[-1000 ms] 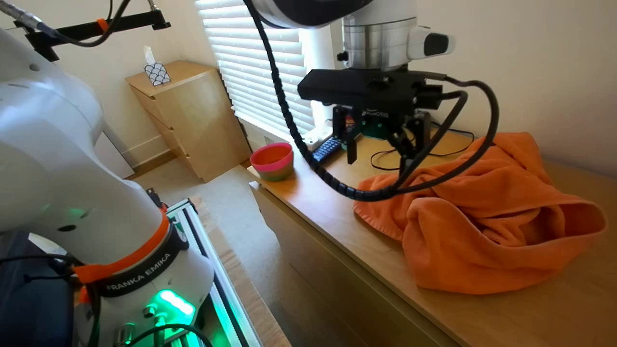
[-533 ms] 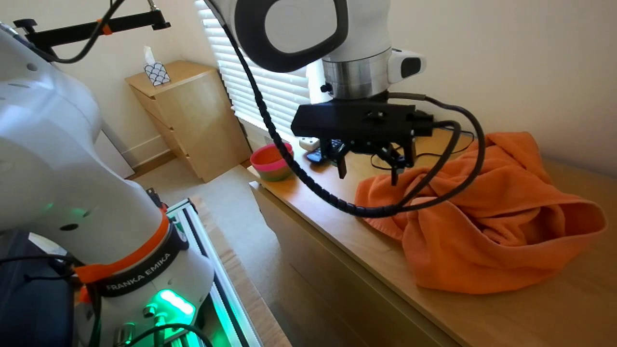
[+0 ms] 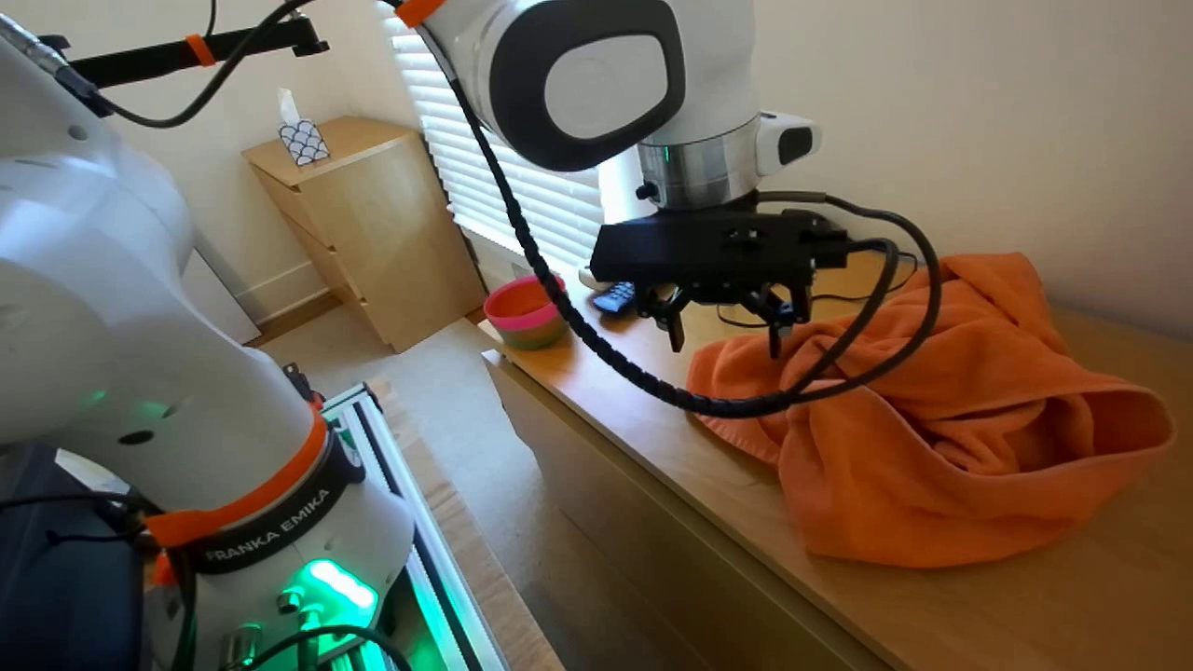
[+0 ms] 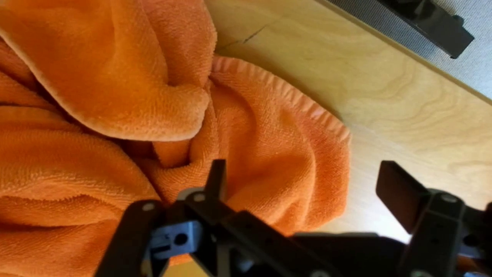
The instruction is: Fold the orange towel from left to right three times, slide the orange towel a little to the right
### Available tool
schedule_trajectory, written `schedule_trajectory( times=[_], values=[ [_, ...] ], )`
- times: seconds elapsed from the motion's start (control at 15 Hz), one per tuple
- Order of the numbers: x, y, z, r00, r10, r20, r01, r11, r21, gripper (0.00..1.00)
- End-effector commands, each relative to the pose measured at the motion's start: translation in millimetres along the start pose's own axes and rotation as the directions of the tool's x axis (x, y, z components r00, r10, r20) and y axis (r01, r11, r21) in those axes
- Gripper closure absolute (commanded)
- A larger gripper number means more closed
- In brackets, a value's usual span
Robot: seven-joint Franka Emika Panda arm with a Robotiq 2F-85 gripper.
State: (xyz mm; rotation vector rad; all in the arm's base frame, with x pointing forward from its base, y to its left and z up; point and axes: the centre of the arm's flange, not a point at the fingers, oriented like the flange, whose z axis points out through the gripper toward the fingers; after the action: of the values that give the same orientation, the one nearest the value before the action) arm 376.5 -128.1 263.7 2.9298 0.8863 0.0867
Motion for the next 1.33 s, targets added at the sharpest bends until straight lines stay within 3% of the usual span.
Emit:
schedule_trajectory(
  times=[0.0,0.2,0.6,0.73,1.27],
  values=[
    [10,-30,21,0.998,-0.062,-0.006,0.062,0.998,-0.010,0.00],
    [24,-43,38,0.994,-0.112,0.019,0.113,0.993,-0.038,0.00],
    [21,-44,83,0.992,-0.093,0.089,0.104,0.986,-0.127,0.00],
    [17,-42,92,0.992,-0.076,0.103,0.091,0.984,-0.150,0.27],
    [18,-44,103,0.989,-0.062,0.133,0.083,0.985,-0.154,0.89]
  ],
)
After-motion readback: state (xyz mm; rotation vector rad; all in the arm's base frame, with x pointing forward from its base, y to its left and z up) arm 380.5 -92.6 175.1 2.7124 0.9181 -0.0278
